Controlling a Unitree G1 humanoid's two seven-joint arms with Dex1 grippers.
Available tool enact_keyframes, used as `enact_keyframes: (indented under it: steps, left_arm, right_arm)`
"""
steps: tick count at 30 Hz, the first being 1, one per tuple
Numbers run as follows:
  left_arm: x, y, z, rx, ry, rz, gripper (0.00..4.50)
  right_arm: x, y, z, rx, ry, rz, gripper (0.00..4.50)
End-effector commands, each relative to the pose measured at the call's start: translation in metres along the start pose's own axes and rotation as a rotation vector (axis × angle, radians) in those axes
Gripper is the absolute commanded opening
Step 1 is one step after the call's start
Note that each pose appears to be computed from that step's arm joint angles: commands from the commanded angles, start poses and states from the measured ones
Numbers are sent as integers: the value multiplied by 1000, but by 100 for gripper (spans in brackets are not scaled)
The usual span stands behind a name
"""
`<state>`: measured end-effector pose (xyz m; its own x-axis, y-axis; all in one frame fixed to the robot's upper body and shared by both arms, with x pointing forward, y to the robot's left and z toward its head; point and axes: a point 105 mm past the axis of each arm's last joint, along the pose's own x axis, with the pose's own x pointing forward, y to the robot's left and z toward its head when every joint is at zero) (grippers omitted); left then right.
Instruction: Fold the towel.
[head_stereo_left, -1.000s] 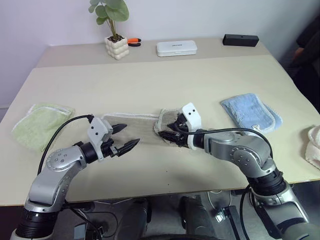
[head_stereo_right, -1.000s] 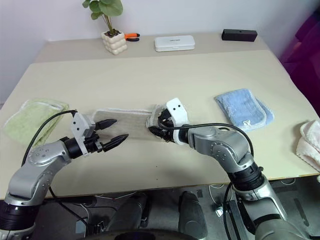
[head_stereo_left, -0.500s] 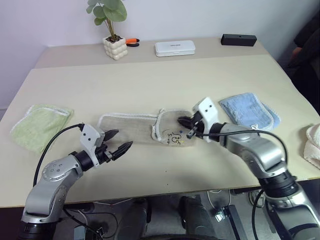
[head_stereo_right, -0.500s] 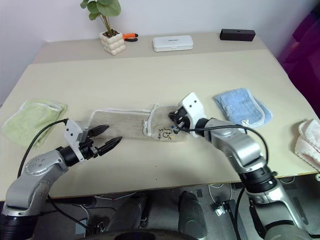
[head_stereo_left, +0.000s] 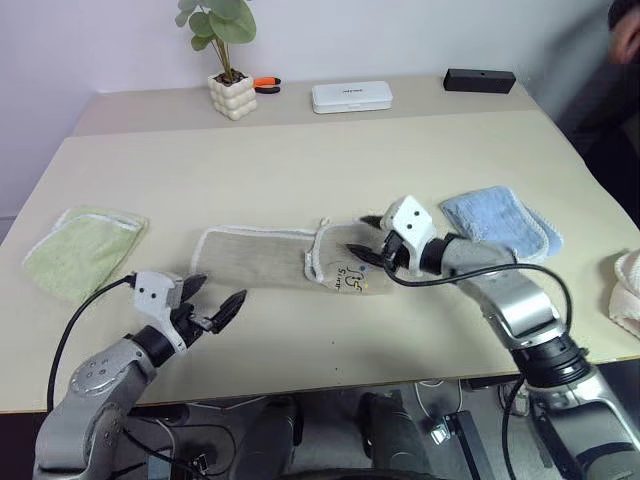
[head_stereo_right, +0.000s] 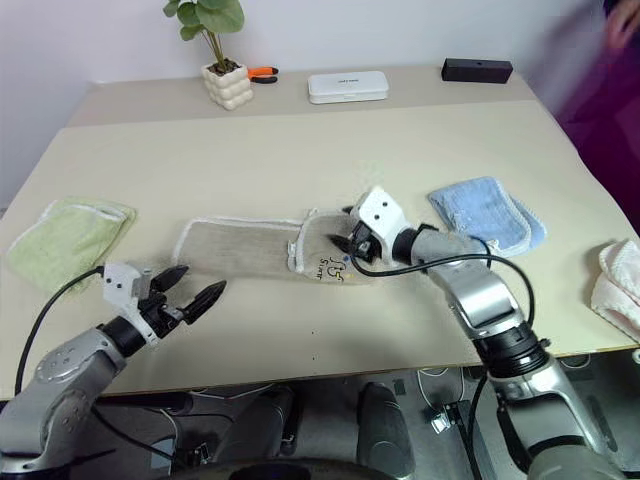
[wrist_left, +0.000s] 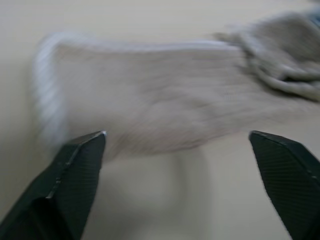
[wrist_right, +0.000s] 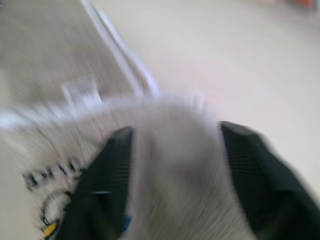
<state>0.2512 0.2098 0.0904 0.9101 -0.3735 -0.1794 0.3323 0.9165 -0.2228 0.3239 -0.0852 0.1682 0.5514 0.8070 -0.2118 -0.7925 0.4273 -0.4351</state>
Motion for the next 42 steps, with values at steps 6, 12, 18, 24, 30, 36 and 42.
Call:
enact_keyframes:
  steps: [6,12,18,24,30,36,42]
  left_arm:
    - [7,23,2,-446,-55,205,450]
    - [29,27,5,-611,-47,217,425]
    - [48,17,14,-628,-36,148,164]
    - [42,24,50,-589,-205,114,3]
    - [7,52,89,-351,-332,160,3]
    - [17,15,121,-20,-295,-29,3]
    - [49,-94,104,208,-154,-467,3]
  right_arm:
    - [5,37,40,-129,-136,179,446]
    - [9,45,44,-134,-153,195,449]
    - [9,50,46,-138,-159,198,450]
    - [4,55,35,-144,-117,189,450]
    - [-7,46,17,-147,-45,159,450]
    - [-8,41,6,-151,-12,152,450]
    - [-6,41,-2,-147,3,136,450]
